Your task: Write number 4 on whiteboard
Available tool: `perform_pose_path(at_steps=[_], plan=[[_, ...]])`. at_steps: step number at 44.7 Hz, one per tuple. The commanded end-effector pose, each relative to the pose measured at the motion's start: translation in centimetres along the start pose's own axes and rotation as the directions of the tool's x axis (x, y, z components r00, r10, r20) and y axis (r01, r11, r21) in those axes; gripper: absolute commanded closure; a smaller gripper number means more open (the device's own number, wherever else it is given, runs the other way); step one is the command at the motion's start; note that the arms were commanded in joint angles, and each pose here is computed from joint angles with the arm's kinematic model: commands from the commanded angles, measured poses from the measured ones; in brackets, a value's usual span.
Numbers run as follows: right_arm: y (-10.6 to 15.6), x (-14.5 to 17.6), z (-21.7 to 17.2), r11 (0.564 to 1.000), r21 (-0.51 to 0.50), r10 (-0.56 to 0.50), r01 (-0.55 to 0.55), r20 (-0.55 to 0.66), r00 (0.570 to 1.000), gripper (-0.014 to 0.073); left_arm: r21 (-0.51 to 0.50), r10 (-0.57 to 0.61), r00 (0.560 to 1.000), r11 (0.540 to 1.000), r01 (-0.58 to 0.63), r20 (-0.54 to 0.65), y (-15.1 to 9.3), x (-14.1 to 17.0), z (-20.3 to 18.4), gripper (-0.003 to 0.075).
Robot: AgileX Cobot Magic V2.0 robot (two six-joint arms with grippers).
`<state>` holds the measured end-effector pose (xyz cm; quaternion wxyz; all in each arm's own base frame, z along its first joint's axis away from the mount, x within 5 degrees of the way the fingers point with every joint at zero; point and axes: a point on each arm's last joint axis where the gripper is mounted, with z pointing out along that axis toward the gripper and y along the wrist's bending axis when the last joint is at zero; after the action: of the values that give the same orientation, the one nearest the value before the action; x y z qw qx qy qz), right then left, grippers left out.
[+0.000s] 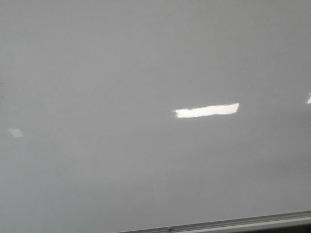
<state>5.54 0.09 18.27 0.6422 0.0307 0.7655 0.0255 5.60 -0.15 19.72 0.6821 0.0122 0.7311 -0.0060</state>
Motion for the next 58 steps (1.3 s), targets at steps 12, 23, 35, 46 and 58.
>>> perform_pose_path(at_steps=[12, 23, 35, 46, 58], plan=[[0.1, -3.8, -1.1, 1.000, 0.002, 0.005, -0.005, 0.262, 0.965, 0.0656, 0.005, -0.011, 0.946, 1.000, 0.010, 0.323, 0.0, -3.2, -0.7, 0.0741], [0.8, -9.9, -3.8, 1.000, -0.017, 0.002, 0.004, 0.324, 0.946, 0.0656, 0.001, 0.003, 0.928, 1.000, -0.004, 0.372, 0.1, -8.8, -2.0, 0.0741], [1.2, -15.2, -2.5, 1.000, -0.018, 0.000, 0.003, 0.208, 0.978, 0.0656, 0.001, 0.021, 0.995, 1.000, -0.021, 0.095, 0.1, -11.7, 1.4, 0.0741], [1.2, -15.6, -0.6, 1.000, -0.012, 0.002, 0.000, 0.136, 0.991, 0.0620, 0.003, 0.021, 0.999, 1.000, -0.021, 0.033, 0.1, -11.8, 3.0, 0.0729], [1.2, -15.5, -0.6, 1.000, -0.012, 0.002, 0.000, 0.132, 0.991, 0.0154, 0.003, 0.021, 0.999, 1.000, -0.021, 0.029, 0.1, -11.6, 3.0, 0.0171]])
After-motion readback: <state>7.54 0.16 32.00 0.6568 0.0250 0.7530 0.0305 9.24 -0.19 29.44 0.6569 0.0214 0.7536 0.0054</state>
